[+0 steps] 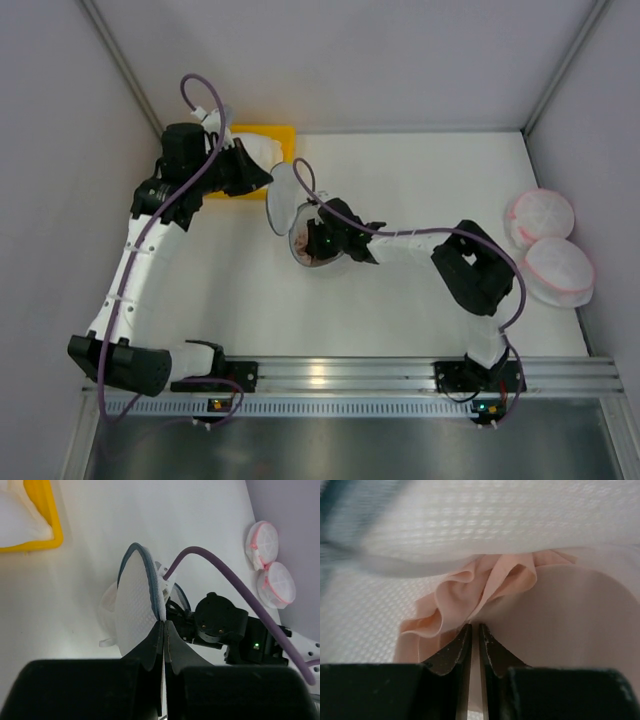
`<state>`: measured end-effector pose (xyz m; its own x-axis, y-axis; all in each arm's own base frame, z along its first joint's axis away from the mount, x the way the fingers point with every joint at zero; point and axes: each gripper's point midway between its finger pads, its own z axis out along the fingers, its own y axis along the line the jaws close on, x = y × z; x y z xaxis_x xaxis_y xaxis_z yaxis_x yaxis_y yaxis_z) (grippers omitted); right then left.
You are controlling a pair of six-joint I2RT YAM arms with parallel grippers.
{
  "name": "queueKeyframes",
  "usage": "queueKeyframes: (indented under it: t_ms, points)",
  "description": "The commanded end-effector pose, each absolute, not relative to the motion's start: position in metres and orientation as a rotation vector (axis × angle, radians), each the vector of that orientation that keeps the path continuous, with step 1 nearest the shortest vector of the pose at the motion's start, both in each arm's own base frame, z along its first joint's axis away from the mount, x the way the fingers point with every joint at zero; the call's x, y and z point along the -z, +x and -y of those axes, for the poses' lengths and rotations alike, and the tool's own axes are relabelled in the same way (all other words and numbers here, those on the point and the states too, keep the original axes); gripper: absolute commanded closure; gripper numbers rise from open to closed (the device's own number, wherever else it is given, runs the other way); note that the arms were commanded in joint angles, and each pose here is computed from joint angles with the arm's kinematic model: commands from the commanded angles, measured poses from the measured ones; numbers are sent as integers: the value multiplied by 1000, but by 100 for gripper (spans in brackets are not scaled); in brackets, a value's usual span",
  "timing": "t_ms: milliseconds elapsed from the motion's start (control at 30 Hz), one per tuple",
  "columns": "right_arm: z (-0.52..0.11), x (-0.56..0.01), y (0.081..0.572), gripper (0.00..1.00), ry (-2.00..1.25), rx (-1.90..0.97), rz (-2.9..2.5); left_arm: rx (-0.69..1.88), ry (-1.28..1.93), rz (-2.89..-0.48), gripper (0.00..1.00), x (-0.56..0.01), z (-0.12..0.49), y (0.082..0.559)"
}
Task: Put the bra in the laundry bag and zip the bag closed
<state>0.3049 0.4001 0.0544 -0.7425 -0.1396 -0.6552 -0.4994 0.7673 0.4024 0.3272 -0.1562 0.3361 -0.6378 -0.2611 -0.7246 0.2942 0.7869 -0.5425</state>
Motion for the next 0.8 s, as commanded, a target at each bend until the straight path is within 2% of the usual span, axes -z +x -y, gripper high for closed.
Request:
queueKeyframes:
  t_ms: [0,100,133,233,333,567,767]
  points:
    - [-433,-171,290,88,-627,-1014,-2083,732,75,-2069,100,-346,145,326]
    - [-427,-218,278,81,-746,-1102,-2020,630,128,-2088,100,-330,138,332]
    - [-423,-223,270,78,-805,-1142,-2015,620,147,-2089,100,-327,141,332]
    - [-397,-233,272,77,-857,-1169,-2035,514,217,-2094,100,-315,139,344]
    - [-357,-232,284,75,-799,-1214,-2112,406,336,-2053,100,-311,148,351]
    - [-239,-229,347,68,-474,-1052,-2174,69,739,-1919,100,-289,195,352]
    - [-187,-229,372,66,-403,-922,-2179,-101,1112,-1779,100,-246,250,324]
